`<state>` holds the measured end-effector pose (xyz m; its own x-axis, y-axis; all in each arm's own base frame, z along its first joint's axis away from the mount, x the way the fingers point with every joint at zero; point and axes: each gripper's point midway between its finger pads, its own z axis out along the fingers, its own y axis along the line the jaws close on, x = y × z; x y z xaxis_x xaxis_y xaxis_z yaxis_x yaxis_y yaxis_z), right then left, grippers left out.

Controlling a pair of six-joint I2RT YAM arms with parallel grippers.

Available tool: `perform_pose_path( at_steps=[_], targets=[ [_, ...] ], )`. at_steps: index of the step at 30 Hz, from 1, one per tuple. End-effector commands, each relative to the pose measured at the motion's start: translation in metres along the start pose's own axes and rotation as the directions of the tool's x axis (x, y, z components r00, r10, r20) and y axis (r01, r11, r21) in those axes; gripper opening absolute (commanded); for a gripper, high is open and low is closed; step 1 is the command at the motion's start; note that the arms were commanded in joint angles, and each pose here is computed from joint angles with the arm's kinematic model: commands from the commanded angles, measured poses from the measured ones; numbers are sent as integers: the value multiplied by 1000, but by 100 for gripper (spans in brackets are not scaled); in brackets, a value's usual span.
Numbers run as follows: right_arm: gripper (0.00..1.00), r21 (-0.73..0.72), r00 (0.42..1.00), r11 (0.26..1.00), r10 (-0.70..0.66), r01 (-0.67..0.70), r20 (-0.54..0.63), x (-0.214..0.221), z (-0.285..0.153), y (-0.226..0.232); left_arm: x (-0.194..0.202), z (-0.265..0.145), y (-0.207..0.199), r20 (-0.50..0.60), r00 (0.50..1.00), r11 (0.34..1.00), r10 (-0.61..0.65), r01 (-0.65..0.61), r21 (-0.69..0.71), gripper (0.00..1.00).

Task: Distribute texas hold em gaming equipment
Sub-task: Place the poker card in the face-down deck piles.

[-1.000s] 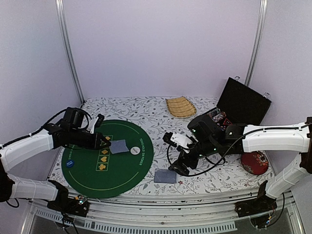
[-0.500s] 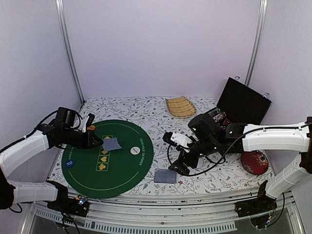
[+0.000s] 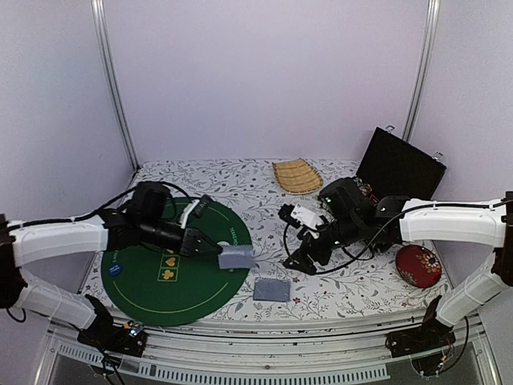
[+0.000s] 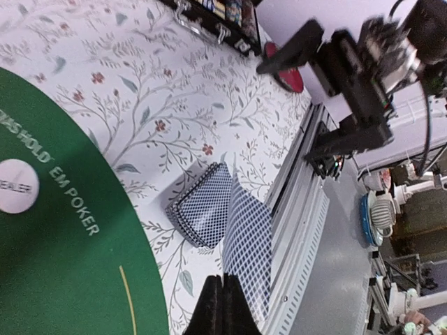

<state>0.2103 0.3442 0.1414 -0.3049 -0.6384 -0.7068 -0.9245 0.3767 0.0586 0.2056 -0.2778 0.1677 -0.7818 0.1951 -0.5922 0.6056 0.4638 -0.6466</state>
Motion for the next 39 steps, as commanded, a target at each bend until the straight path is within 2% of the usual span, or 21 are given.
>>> perform_pose_path(
  at_steps=[1, 5, 9, 17, 25, 33, 37, 39],
  targets=[
    [99, 20, 989, 991, 132, -133, 59, -3, -12, -25, 10, 53, -19, -73, 995, 988, 61, -50, 143, 0],
    [99, 40, 985, 986, 161, -164, 62, 5, -18, -30, 20, 89, -26, -129, 987, 975, 100, -72, 211, 0],
    [99, 46, 983, 982, 180, -182, 44, 13, -19, -30, 21, 107, -31, -126, 987, 962, 105, -69, 264, 0],
    [99, 79, 983, 980, 181, -184, 40, 14, -23, -34, 42, 133, -10, -196, 978, 974, 71, -26, 223, 0],
    [99, 143, 979, 969, 196, -202, 55, 8, -35, -50, 53, 141, 12, -222, 975, 993, 27, 0, 120, 1],
    [99, 158, 979, 967, 192, -200, 68, 1, -45, -54, 48, 133, 17, -219, 975, 999, 29, -18, 51, 31],
    [99, 179, 979, 963, 193, -202, 67, 0, -49, -58, 45, 129, 15, -233, 972, 999, 33, -28, 27, 49],
    [99, 225, 976, 950, 208, -218, 68, 0, -55, -70, 36, 123, 19, -223, 974, 998, 45, -54, -35, 61]
  ],
)
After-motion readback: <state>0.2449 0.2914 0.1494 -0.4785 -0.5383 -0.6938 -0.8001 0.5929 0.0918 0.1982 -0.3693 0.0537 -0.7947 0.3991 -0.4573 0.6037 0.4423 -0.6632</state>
